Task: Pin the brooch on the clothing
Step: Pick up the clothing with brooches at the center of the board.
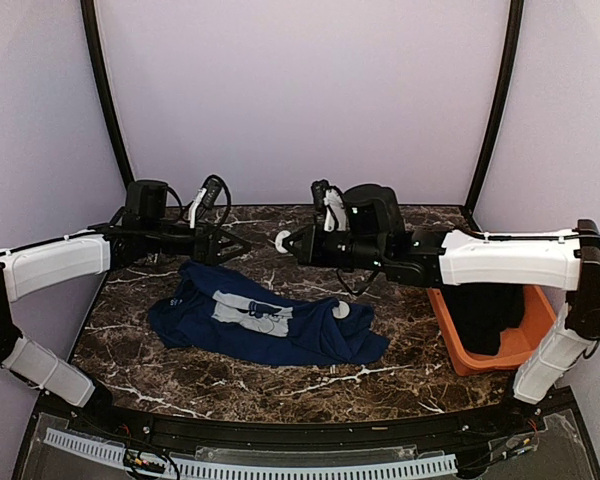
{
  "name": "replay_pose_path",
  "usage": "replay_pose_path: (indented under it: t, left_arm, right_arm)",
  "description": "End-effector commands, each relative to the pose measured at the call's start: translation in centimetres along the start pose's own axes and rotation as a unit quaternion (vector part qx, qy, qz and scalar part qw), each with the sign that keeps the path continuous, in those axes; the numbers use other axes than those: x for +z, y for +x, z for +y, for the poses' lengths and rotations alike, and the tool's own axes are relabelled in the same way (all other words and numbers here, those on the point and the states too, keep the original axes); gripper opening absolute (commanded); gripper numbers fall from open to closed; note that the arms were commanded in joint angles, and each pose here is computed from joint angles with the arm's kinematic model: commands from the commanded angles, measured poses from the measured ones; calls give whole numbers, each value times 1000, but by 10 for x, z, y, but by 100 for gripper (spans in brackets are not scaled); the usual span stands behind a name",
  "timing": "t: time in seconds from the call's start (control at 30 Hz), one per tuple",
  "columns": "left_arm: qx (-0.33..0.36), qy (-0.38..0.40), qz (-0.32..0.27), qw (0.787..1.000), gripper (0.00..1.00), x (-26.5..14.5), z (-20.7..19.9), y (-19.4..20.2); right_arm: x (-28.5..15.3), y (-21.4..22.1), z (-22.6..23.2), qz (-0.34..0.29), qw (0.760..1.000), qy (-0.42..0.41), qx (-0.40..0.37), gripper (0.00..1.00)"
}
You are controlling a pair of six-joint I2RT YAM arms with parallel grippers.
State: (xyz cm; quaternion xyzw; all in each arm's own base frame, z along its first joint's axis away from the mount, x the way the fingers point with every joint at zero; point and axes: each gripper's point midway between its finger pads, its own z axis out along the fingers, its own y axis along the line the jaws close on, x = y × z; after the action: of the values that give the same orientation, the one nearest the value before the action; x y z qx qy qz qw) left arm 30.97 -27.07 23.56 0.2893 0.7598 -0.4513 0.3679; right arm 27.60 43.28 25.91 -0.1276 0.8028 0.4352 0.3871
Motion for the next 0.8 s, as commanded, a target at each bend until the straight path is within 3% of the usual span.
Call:
replay_pose_path:
  t: [0.0,0.57,0.77]
  left_arm:
    - [15,-14,-9,1000,99,-8,-3,-10]
    - [7,-44,0,999,99,-8,9,-6]
    - [-7,-143,75,987,99,-10,49,23]
  right_arm:
    - [0,-1,-8,12,998,21,56,0]
    - [5,6,-12,23,997,26,66,0]
    - [12,19,-25,45,993,53,94,0]
